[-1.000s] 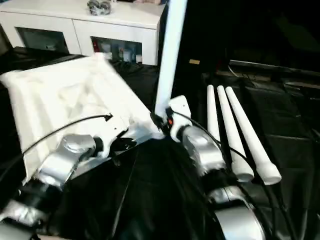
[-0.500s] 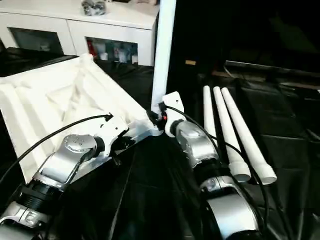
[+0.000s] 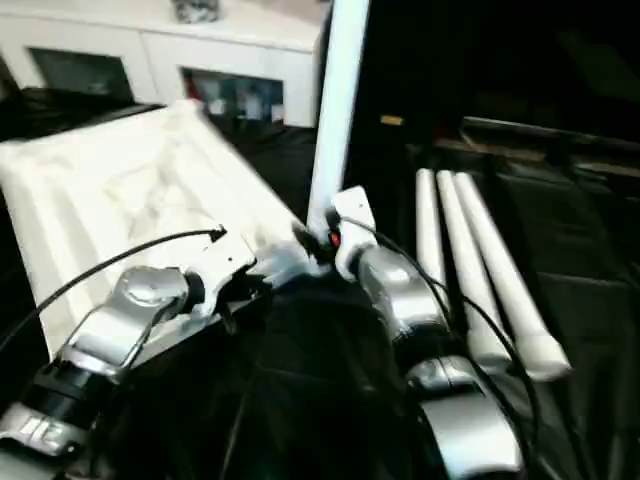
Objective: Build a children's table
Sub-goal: Insert table leg to table base, then rotate leg to tighten
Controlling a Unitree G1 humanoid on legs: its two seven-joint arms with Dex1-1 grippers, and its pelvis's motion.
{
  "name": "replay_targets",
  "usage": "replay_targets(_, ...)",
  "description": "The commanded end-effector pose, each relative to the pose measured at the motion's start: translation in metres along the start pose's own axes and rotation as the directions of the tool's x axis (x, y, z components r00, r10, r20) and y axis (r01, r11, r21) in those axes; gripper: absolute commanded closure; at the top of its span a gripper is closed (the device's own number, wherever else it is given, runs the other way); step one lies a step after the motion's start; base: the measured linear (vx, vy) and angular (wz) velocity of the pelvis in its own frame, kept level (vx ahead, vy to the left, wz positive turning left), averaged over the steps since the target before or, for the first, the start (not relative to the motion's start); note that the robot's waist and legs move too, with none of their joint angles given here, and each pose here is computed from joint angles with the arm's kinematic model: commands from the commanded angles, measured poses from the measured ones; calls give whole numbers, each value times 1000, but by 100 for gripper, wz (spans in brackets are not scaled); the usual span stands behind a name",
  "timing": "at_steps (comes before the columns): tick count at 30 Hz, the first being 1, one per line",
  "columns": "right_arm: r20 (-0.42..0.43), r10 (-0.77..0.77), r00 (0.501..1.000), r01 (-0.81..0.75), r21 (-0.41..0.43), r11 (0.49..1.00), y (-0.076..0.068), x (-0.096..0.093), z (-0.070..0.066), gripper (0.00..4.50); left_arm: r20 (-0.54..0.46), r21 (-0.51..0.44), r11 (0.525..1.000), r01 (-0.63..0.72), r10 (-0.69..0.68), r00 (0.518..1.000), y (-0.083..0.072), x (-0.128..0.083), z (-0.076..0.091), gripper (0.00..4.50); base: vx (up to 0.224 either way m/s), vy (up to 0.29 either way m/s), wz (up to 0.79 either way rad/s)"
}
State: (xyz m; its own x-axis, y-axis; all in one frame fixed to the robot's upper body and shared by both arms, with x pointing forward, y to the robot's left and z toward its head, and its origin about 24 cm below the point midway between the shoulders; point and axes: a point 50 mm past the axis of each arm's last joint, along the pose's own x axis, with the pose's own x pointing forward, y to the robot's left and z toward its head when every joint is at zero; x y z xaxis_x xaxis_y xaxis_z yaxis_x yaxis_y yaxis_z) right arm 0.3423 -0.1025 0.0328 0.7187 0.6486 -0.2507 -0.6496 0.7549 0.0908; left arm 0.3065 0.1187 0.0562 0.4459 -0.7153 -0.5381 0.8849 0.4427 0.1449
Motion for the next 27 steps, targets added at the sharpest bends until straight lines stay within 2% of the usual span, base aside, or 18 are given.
replay_targets(1,-80,113,990,-114,-5,994,17,1,-18,95,105,82,994,72,-80,991,-8,5,21,450,0,0,0)
replay_targets(6,-110,210,971,-222,-112,969,14,-21,-22,95,114,120,979,162,-176,978,-10,-2,19,450,0,0,0)
replay_targets(11,-71,323,944,-330,-124,936,14,-42,-16,95,113,141,957,254,-271,956,-10,-8,16,450,0,0,0)
replay_targets(19,-77,428,900,-435,-119,893,18,-59,-16,95,82,163,934,317,-333,939,-7,-13,9,450,0,0,0)
replay_targets(20,-83,444,892,-451,-114,885,20,-61,-17,120,78,161,931,326,-342,937,-7,-14,7,450,0,0,0)
replay_targets(24,-94,475,875,-482,-92,871,23,-64,-19,144,67,158,927,340,-354,933,-5,-16,5,450,0,0,0)
replay_targets(25,-99,478,873,-486,-90,869,24,-64,-20,163,66,156,927,340,-354,933,-5,-16,4,450,0,0,0)
replay_targets(27,-102,478,873,-486,-85,870,25,-64,-21,166,62,154,929,337,-350,935,-3,-16,3,450,0,0,0)
